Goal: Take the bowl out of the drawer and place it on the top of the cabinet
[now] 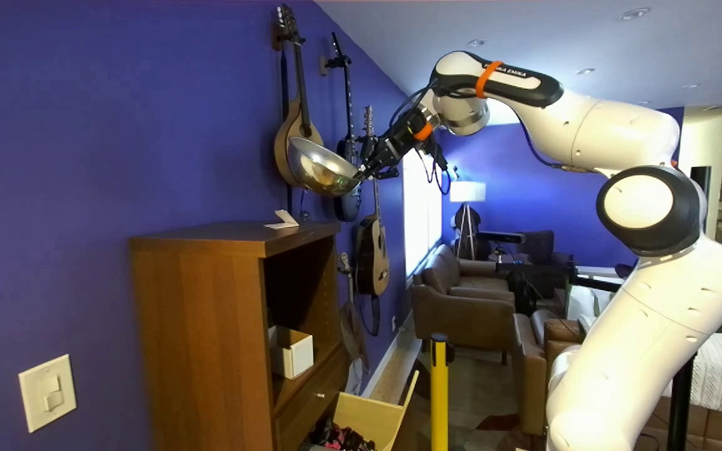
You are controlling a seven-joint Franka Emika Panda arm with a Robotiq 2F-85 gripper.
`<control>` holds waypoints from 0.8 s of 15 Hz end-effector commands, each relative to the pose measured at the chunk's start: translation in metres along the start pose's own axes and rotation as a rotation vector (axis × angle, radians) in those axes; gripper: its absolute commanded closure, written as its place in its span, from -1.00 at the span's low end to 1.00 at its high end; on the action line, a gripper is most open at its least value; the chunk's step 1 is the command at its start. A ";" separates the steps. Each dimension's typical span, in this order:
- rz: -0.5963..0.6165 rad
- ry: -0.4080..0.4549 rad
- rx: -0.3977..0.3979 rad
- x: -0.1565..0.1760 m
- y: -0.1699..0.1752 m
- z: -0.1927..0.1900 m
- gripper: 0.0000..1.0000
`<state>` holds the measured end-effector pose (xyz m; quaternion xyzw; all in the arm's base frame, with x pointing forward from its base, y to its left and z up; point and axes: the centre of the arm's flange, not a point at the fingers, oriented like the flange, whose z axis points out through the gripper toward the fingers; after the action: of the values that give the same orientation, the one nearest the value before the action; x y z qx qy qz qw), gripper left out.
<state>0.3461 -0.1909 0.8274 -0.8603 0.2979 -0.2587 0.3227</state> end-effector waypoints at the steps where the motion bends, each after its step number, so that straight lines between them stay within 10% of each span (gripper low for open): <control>1: -0.002 -0.002 0.001 0.000 0.000 0.000 0.81; 12: 0.002 0.032 -0.135 -0.016 -0.133 0.129 0.95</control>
<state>0.4337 -0.0614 0.8198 -0.8754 0.2893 -0.2618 0.2853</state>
